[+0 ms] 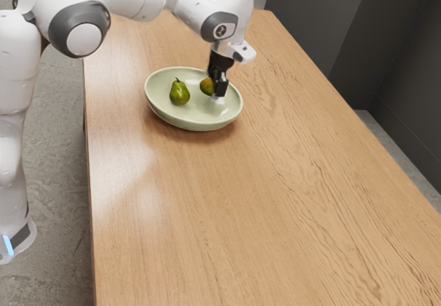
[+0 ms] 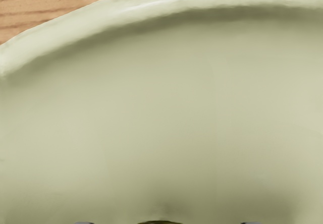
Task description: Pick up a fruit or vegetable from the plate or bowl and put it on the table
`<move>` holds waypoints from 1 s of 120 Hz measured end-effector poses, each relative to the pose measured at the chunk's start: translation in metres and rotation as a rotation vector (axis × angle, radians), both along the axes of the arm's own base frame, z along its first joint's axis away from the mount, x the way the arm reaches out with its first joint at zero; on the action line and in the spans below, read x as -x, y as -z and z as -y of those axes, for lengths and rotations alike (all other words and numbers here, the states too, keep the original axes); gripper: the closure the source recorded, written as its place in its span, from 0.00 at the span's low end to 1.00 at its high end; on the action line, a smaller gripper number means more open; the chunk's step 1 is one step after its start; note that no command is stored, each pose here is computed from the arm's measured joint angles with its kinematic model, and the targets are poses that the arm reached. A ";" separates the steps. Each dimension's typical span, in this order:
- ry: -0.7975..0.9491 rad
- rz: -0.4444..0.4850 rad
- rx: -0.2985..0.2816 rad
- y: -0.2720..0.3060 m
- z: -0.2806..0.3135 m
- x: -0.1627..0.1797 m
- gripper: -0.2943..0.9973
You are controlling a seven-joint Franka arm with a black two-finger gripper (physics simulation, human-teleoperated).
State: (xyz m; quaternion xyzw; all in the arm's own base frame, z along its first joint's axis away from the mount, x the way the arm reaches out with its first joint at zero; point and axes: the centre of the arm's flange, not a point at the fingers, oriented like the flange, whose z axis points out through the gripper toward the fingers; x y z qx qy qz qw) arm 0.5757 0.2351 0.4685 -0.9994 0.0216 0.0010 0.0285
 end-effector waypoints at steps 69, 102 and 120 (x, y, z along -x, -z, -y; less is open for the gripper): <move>0.273 0.005 0.000 -0.015 0.166 -0.081 0.58; 0.327 0.007 0.015 -0.004 0.220 -0.102 0.52; 0.321 0.009 0.019 -0.004 0.227 -0.103 0.33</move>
